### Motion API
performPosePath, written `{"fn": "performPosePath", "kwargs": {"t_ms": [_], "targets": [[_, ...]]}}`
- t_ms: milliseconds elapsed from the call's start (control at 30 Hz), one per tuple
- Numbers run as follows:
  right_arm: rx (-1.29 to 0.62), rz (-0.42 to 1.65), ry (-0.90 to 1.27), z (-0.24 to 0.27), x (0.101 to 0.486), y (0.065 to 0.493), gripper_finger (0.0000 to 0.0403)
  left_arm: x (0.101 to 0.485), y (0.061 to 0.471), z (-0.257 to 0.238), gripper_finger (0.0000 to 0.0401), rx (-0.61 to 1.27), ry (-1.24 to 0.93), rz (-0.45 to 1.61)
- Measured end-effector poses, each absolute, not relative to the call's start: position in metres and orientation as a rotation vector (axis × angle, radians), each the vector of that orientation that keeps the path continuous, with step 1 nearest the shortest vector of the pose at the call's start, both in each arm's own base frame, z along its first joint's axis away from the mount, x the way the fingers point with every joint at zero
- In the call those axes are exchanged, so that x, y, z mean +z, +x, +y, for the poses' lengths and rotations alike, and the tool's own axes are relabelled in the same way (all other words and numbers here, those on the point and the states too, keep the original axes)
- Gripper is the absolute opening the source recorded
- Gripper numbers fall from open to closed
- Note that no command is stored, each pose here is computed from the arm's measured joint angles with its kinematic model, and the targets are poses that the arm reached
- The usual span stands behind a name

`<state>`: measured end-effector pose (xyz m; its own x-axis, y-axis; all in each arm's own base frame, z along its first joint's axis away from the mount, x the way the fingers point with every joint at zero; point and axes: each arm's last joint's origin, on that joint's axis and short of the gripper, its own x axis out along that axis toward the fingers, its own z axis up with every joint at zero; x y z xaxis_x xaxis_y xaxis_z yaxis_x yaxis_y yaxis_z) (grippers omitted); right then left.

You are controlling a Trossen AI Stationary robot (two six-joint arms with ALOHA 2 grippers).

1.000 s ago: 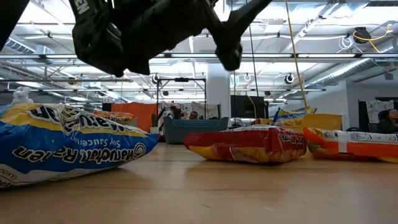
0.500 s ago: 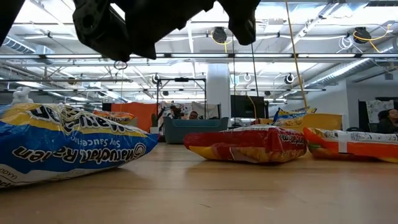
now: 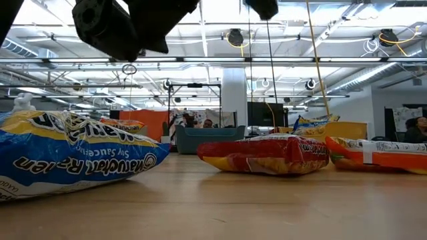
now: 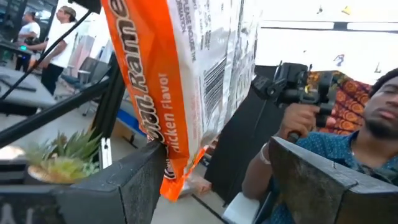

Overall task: Sort Maruchan noodles
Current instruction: Put the bottom orange noodle pack into the gray bin

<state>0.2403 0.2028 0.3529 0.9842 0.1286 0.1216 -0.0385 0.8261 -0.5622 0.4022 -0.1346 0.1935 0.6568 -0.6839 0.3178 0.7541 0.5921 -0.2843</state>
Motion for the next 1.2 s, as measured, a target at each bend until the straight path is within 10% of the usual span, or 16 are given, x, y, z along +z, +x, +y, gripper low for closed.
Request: {"fn": "performPosePath", "kwargs": {"t_ms": [1200], "targets": [[0.201, -0.194, -0.439, 0.194, 0.352, 0.250, 0.0000, 0.193, 0.407, -0.144, 0.0285, -0.824, -0.365, -0.138]]}}
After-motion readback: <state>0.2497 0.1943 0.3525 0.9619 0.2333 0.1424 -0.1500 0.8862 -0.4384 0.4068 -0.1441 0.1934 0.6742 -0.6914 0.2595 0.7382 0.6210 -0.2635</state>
